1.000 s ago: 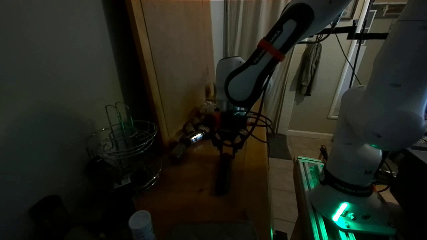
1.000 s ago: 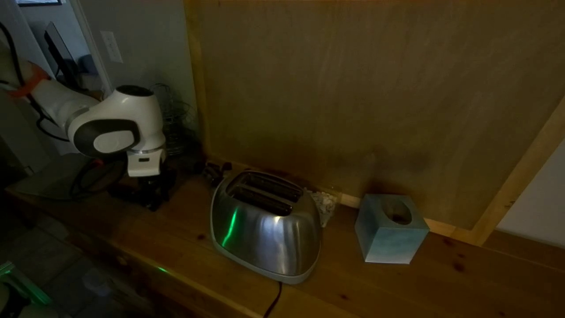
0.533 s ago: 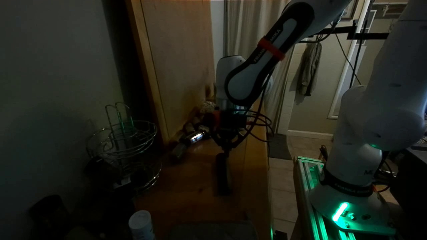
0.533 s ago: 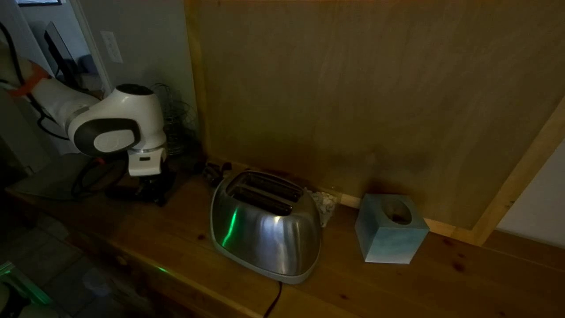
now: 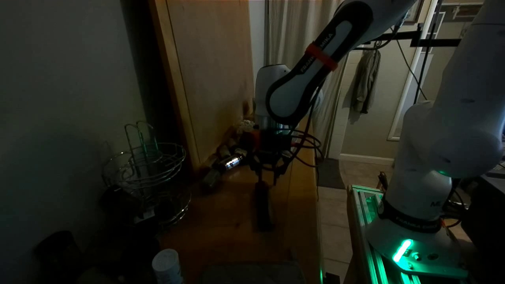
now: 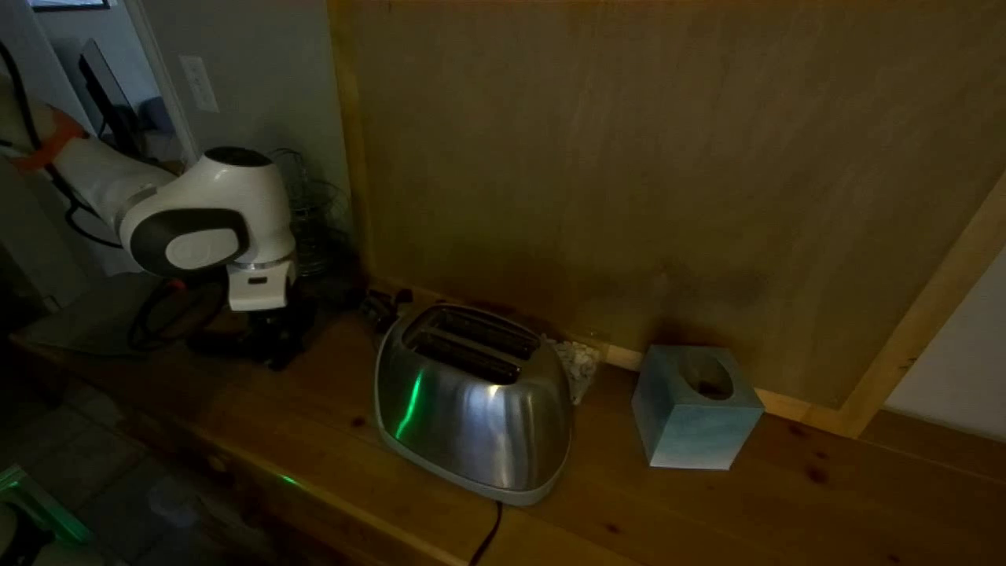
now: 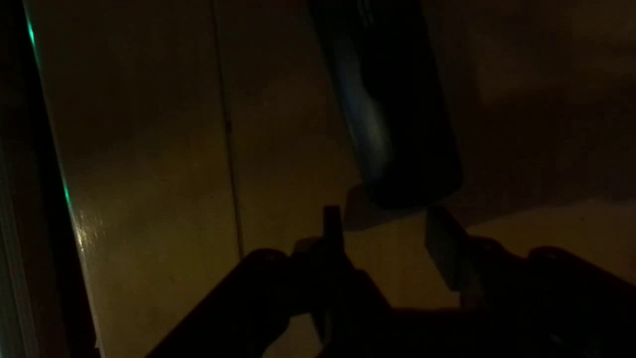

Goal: Turn the remote around

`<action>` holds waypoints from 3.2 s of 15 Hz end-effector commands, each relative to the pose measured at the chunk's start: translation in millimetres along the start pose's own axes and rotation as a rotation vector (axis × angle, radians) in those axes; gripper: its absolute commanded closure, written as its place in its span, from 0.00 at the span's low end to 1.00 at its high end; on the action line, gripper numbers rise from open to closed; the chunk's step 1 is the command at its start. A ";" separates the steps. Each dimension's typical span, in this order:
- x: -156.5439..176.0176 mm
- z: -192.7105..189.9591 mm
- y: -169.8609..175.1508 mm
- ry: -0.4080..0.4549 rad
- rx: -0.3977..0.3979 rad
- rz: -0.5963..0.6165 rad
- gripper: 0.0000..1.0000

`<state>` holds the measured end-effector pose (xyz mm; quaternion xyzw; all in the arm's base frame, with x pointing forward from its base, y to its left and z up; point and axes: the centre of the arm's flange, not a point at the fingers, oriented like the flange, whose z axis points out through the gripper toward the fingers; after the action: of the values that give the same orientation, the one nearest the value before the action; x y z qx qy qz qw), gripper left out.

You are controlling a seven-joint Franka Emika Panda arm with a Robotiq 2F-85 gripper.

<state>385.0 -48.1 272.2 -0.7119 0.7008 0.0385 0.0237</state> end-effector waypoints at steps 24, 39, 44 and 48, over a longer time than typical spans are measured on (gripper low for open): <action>-12.7 11.3 -26.0 -0.011 -0.003 -0.133 0.65; -22.9 9.8 -27.1 0.001 0.009 -0.234 0.00; -29.5 12.2 -27.3 -0.001 -0.003 -0.280 0.41; -28.9 11.9 -26.8 0.002 -0.003 -0.282 0.70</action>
<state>406.8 -19.0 265.1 -0.7996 0.5991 0.0350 0.0234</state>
